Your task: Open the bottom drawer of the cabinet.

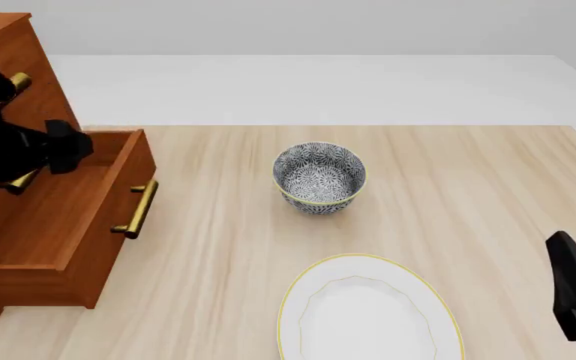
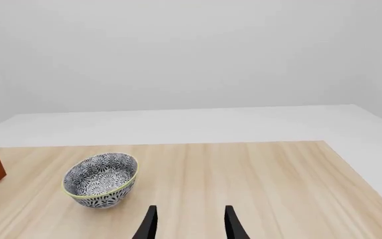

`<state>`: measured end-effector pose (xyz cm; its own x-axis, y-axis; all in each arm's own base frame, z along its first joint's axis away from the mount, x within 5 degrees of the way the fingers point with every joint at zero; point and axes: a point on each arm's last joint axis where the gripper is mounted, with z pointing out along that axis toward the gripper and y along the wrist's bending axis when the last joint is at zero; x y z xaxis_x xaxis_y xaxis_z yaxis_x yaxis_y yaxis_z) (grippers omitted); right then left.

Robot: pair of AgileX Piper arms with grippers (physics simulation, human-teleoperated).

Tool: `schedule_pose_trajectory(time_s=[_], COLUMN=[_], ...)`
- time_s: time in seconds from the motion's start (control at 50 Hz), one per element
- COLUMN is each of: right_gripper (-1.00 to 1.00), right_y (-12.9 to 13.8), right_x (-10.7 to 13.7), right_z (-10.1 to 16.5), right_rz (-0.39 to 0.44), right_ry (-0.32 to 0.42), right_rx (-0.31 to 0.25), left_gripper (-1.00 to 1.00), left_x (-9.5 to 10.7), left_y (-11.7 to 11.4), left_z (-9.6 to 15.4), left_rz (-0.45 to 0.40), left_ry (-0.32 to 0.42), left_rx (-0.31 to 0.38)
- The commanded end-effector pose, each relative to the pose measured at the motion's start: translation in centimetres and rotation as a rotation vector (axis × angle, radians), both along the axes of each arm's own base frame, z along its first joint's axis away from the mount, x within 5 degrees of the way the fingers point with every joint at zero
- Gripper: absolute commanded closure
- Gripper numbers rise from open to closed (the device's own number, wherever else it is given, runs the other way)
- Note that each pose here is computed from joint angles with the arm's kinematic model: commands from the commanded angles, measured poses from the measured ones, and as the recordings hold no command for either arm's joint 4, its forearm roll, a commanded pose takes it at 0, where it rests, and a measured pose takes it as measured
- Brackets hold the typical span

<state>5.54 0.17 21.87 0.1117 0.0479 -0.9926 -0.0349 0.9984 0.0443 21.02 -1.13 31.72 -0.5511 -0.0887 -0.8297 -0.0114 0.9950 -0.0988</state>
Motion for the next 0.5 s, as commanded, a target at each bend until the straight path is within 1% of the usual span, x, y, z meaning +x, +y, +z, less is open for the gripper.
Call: schedule_pose_trajectory(time_s=[0.02,0.32,0.5], right_gripper=[-1.0,-1.0,-1.0], right_y=[0.0,0.0,0.0], right_x=[0.0,0.0,0.0], right_z=[-0.1,-0.1,0.0], right_rz=[-0.001,-0.001,-0.002], right_ry=[0.0,0.0,0.001], right_rx=[0.0,0.0,0.001], left_gripper=[-1.0,-1.0,-1.0], left_x=[1.4,2.2,2.4], left_y=[1.0,1.6,1.6], left_z=[-2.1,-4.6,-6.1], left_rz=[0.033,0.05,0.045], left_ry=[0.038,0.075,0.103], left_rx=[0.02,0.038,0.039])
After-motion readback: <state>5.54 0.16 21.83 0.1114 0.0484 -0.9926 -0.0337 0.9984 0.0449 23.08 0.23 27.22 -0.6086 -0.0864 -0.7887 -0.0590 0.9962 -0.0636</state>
